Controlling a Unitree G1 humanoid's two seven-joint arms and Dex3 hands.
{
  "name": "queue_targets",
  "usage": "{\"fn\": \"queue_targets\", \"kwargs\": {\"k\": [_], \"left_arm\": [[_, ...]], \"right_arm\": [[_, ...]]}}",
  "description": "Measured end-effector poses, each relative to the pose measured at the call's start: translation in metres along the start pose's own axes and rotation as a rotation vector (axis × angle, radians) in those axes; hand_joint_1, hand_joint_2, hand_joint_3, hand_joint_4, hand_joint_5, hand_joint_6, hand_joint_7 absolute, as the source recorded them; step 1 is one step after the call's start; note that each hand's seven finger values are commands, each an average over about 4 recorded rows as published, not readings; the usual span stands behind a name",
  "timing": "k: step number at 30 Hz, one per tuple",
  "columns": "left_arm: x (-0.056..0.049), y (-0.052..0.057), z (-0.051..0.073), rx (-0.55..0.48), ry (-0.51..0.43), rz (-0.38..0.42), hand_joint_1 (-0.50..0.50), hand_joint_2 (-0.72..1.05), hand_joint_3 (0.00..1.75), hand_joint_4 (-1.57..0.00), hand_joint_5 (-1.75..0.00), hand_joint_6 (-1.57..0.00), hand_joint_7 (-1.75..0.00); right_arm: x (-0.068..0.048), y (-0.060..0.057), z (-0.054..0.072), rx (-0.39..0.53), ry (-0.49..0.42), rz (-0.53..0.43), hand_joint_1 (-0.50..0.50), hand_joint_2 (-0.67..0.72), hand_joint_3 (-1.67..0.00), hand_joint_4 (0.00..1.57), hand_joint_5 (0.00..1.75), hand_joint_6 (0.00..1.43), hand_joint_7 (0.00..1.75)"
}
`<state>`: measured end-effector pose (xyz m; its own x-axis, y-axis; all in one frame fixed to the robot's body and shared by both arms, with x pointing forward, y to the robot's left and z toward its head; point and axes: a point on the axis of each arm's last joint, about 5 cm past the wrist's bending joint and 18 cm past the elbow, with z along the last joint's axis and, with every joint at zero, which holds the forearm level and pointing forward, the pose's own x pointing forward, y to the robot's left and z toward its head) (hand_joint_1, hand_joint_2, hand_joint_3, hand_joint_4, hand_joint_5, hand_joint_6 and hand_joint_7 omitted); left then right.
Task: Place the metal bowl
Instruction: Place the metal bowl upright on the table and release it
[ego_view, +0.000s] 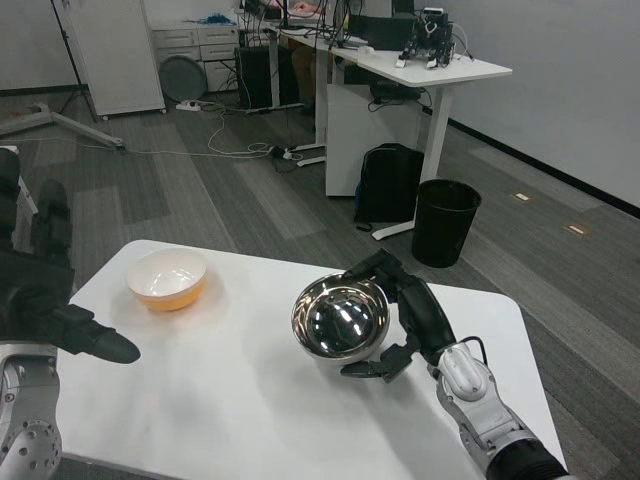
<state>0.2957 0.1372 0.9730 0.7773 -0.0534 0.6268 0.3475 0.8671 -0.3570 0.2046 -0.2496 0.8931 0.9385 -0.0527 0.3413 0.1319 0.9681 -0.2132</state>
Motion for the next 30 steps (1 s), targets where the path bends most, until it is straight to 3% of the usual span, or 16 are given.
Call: {"fn": "queue_targets", "kwargs": {"k": [9,13,16,19,22,25,28,30], "left_arm": [[0.0,0.0,0.0,-0.008,0.001,0.006,-0.5,-0.64,0.0,-0.04,0.0,0.0,-0.35],[0.0,0.001,0.0,-0.013,0.001,0.009,-0.5,-0.64,0.0,-0.04,0.0,0.0,-0.35],[0.0,0.001,0.0,-0.013,0.0,0.009,-0.5,-0.64,0.0,-0.04,0.0,0.0,-0.35],[0.0,0.001,0.0,-0.013,0.0,0.01,-0.5,-0.64,0.0,-0.04,0.0,0.0,-0.35],[-0.001,0.001,0.0,-0.013,0.002,0.011,-0.5,-0.64,0.0,-0.04,0.0,0.0,-0.35],[-0.001,0.001,-0.001,-0.013,0.002,0.012,-0.5,-0.64,0.0,-0.04,0.0,0.0,-0.35],[-0.001,0.001,-0.001,-0.013,0.002,0.011,-0.5,-0.64,0.0,-0.04,0.0,0.0,-0.35],[-0.001,0.001,0.0,-0.013,0.001,0.011,-0.5,-0.64,0.0,-0.04,0.0,0.0,-0.35]], "right_arm": [[-0.008,0.001,-0.01,-0.008,0.068,0.003,-0.04,-0.29,-1.27,0.67,1.65,0.56,1.54],[-0.013,0.002,-0.014,-0.003,0.097,-0.003,-0.09,-0.29,-1.27,0.6,1.72,0.32,1.61],[-0.015,0.002,-0.015,-0.002,0.101,-0.003,-0.12,-0.24,-1.23,0.49,1.72,0.15,1.5],[-0.018,0.002,-0.016,-0.003,0.108,-0.004,-0.17,-0.22,-1.09,0.29,1.48,0.01,1.19],[-0.019,0.001,-0.016,-0.003,0.11,-0.004,-0.27,-0.15,-0.83,0.16,1.07,0.0,0.98],[-0.02,0.001,-0.016,-0.002,0.104,-0.005,-0.32,-0.11,-0.65,0.07,0.75,0.0,0.79],[-0.021,0.0,-0.016,-0.002,0.09,-0.012,-0.39,0.01,-0.42,0.0,0.29,0.0,0.56],[-0.02,-0.001,-0.015,0.001,0.078,-0.021,-0.41,0.09,-0.32,0.0,0.12,0.0,0.44]]}}
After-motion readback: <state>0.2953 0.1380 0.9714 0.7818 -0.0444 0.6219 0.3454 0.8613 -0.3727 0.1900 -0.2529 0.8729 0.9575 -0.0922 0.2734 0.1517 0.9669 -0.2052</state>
